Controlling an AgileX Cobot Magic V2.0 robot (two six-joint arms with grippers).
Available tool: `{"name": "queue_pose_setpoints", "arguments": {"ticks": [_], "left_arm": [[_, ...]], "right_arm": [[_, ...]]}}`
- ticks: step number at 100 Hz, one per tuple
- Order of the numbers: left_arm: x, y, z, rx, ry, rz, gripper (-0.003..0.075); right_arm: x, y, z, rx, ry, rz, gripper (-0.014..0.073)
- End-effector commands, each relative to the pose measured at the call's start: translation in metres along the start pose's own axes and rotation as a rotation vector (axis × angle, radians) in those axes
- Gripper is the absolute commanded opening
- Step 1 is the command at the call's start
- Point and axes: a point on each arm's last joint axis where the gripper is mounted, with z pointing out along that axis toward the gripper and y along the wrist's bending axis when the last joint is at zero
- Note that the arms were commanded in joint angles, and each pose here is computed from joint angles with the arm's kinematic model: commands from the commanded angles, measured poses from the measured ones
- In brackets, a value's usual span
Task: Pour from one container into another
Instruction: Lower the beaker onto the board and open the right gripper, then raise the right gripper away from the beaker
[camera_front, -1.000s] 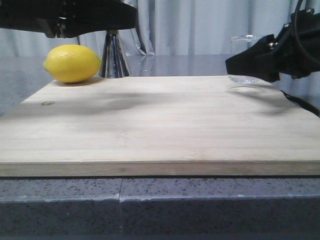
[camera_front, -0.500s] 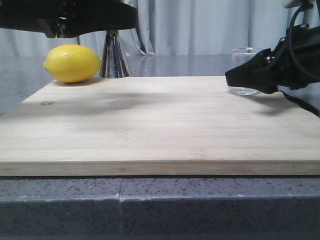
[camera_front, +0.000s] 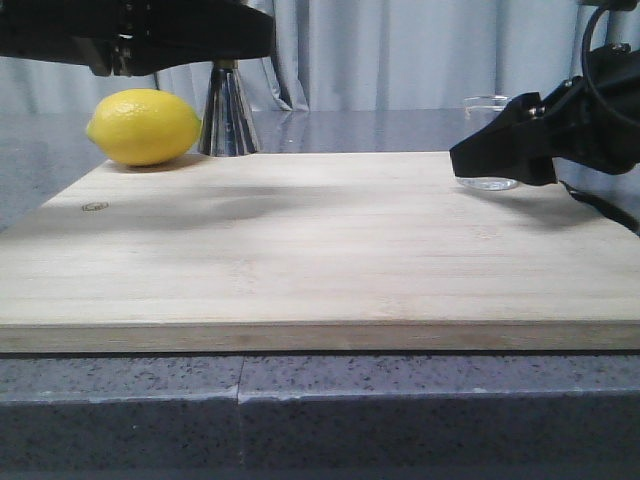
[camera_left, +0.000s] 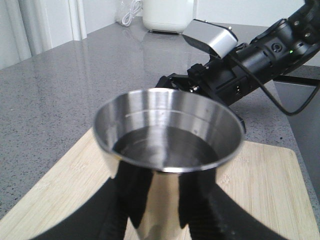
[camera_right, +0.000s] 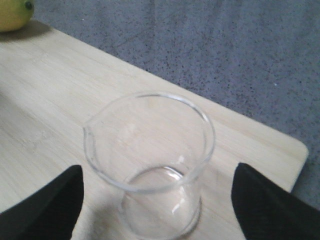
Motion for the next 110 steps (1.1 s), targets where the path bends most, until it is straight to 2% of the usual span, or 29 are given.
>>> {"name": "queue_pose_setpoints", "arguments": {"ticks": [1,12,28,53,86,110], "left_arm": [[-0.033,-0.008,-0.002,0.042,-0.157,0.032,0.0228],[-0.033,-0.008,-0.002,0.042,-0.157,0.032,0.0228],[-0.033,-0.008,-0.002,0.042,-0.157,0.032,0.0228],[-0.033,-0.008,-0.002,0.042,-0.157,0.032,0.0228],[-0.033,-0.008,-0.002,0.042,-0.157,0.032,0.0228],[-0.033,-0.008,-0.002,0.042,-0.157,0.032,0.0228]], "right_arm": [[-0.023,0.005,-0.012,0.027,-0.042,-0.013,0.0555],[-0.03,0.011,-0.022,0.099,0.014,-0.016,0.0555],[-0.038,0.027,-0.038,0.128,0.01,0.031,0.0555],[-0.032,0.047,-0.065,0.219,0.052,0.026,0.0555],[-0.048,0.073,-0.105,0.192,-0.101,0.005,0.0555],[-0.052,0.075,-0.113,0.197,-0.136,-0.002,0.0555]]}}
